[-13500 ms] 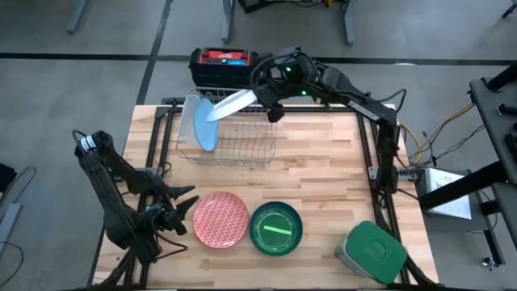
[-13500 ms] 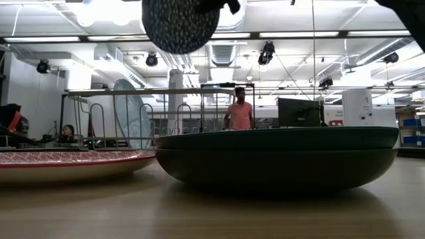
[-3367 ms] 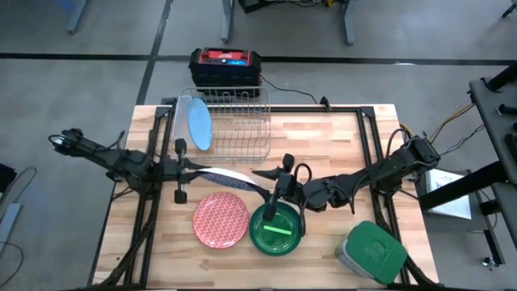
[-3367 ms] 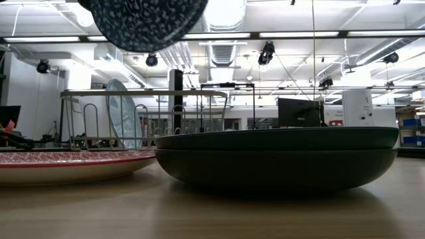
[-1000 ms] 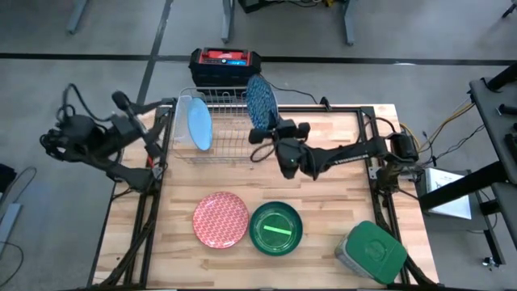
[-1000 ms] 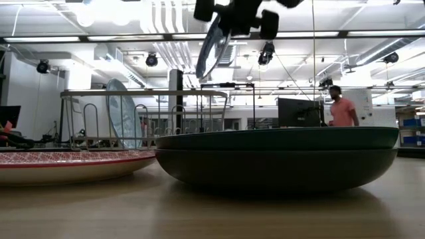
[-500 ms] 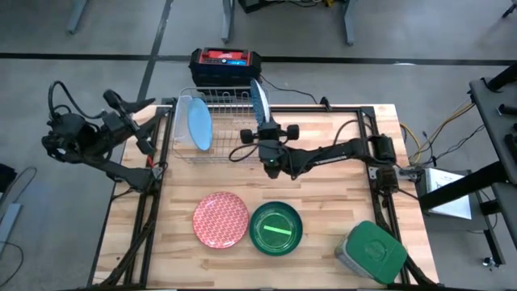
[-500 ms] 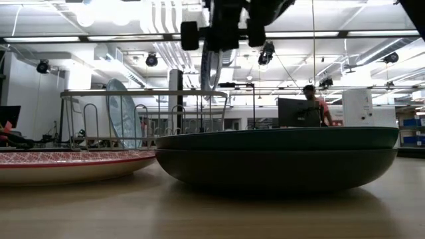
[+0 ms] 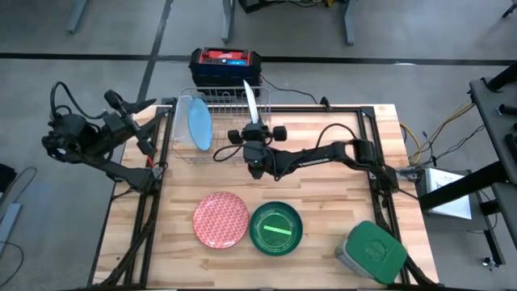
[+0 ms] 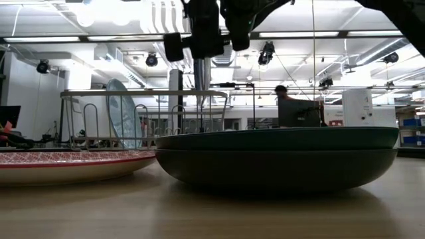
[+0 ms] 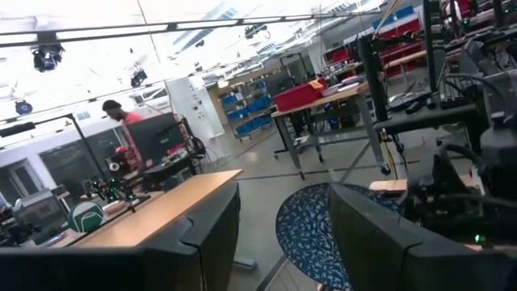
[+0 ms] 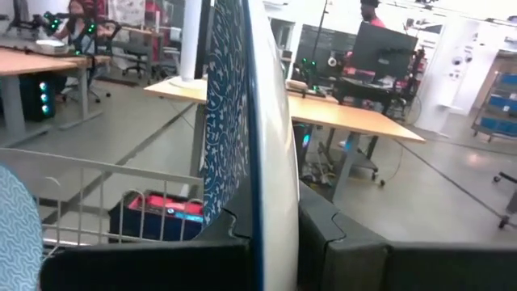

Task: Sort dishes
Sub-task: Put the blue patterned plate into the dish rack

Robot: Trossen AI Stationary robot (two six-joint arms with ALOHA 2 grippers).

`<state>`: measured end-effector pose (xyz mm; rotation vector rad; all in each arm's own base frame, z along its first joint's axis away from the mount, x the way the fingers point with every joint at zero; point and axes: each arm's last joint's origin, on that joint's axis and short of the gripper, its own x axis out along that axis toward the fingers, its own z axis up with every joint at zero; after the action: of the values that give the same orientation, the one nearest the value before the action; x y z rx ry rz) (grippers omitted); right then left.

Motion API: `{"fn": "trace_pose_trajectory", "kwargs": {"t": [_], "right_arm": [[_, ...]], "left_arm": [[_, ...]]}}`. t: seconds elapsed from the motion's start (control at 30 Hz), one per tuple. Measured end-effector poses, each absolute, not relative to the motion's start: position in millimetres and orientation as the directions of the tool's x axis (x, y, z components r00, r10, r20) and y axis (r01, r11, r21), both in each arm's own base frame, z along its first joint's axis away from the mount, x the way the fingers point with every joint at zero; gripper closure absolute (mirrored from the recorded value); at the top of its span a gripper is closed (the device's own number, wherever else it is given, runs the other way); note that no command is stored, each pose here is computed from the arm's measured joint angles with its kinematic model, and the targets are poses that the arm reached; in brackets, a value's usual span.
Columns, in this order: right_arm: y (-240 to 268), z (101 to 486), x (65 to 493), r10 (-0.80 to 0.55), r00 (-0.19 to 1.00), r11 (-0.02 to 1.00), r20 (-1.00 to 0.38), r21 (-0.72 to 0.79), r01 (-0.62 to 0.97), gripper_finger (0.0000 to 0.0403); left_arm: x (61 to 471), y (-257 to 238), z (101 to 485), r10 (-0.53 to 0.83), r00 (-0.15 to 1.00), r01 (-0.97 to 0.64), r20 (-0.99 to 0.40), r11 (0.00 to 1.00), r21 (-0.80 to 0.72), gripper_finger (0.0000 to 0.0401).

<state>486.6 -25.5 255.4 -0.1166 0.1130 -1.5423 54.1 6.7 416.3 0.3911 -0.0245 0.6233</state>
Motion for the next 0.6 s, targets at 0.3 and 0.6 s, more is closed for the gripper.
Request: {"fn": "trace_pose_trajectory", "kwargs": {"t": [0.3, 0.6], "right_arm": [[-30.7, 245.8, 485.6, -1.000, 0.020, 0.020, -0.001, -0.129, 0.991, 0.0380], [-34.5, 224.1, 481.6, -0.999, 0.032, 0.033, -0.016, -0.128, 0.991, 0.0380]], "left_arm": [[54.3, 6.6, 415.6, 0.563, 0.815, -0.571, 0.133, 0.743, 0.349, 0.0223], [54.5, 6.6, 414.8, 0.563, 0.816, -0.570, 0.128, 0.748, 0.341, 0.0223]]}}
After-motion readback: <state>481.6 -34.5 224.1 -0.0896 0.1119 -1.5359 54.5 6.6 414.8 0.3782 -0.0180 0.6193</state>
